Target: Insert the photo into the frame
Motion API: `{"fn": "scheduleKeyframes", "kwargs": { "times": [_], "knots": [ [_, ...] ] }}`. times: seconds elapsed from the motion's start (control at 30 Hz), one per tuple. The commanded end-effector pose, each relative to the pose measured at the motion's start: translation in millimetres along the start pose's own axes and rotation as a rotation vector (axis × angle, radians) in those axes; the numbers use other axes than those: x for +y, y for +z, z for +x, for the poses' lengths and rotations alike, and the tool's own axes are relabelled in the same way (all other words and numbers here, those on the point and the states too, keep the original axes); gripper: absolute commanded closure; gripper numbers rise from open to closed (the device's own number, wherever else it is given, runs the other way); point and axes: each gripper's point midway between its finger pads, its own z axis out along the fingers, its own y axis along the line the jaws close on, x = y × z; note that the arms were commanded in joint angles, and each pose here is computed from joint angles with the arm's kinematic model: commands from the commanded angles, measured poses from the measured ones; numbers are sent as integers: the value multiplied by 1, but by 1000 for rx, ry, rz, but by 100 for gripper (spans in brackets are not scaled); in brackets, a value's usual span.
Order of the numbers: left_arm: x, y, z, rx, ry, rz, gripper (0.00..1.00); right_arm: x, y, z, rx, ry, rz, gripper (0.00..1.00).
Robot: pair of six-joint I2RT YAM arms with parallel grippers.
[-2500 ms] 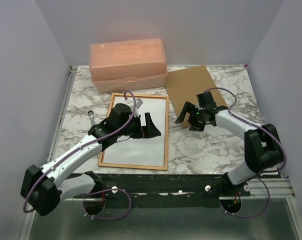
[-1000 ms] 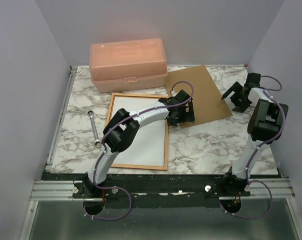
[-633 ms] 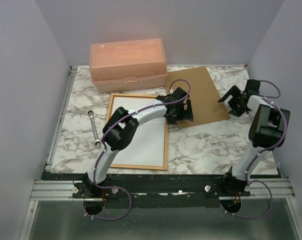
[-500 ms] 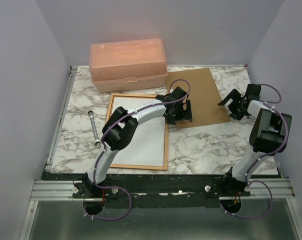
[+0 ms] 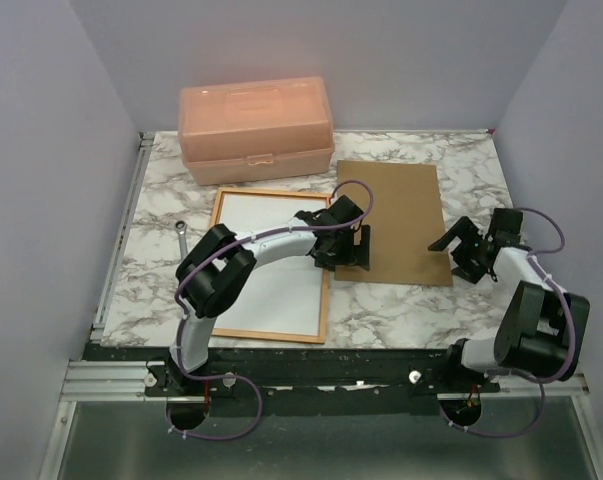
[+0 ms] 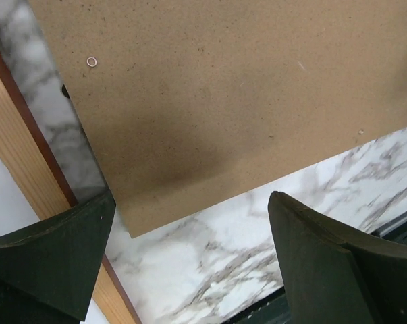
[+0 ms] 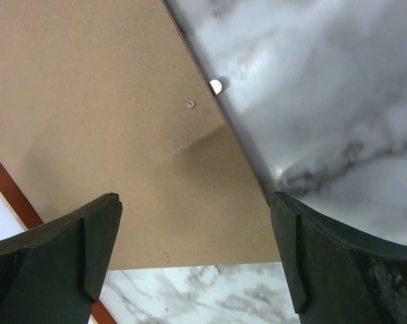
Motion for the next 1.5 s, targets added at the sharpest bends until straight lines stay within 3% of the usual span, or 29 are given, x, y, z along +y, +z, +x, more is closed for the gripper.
{"fn": "scheduleKeyframes", "kwargs": {
  "times": [0.0, 0.17, 0.33, 0.67, 1.13, 1.47],
  "knots": [
    [-29, -8, 53, 89, 80, 112, 4, 15, -34, 69, 183, 102, -75, 2],
    [-23, -17, 80, 108, 91, 97, 4, 19, -56, 71, 106, 140, -82, 1],
    [-7, -16, 78, 103, 89, 24, 1, 10, -59, 50, -4, 150, -8, 0],
    [33, -1, 44, 96, 12, -79, 1, -14, -30, 36, 18, 143, 130, 0],
    [59, 10, -23, 31, 14, -246, 1, -17, 15, -31, -38, 103, 229, 0],
    [48, 29, -49, 19, -71, -186, 2, -11, 53, -32, 75, 86, 180, 0]
  ]
}}
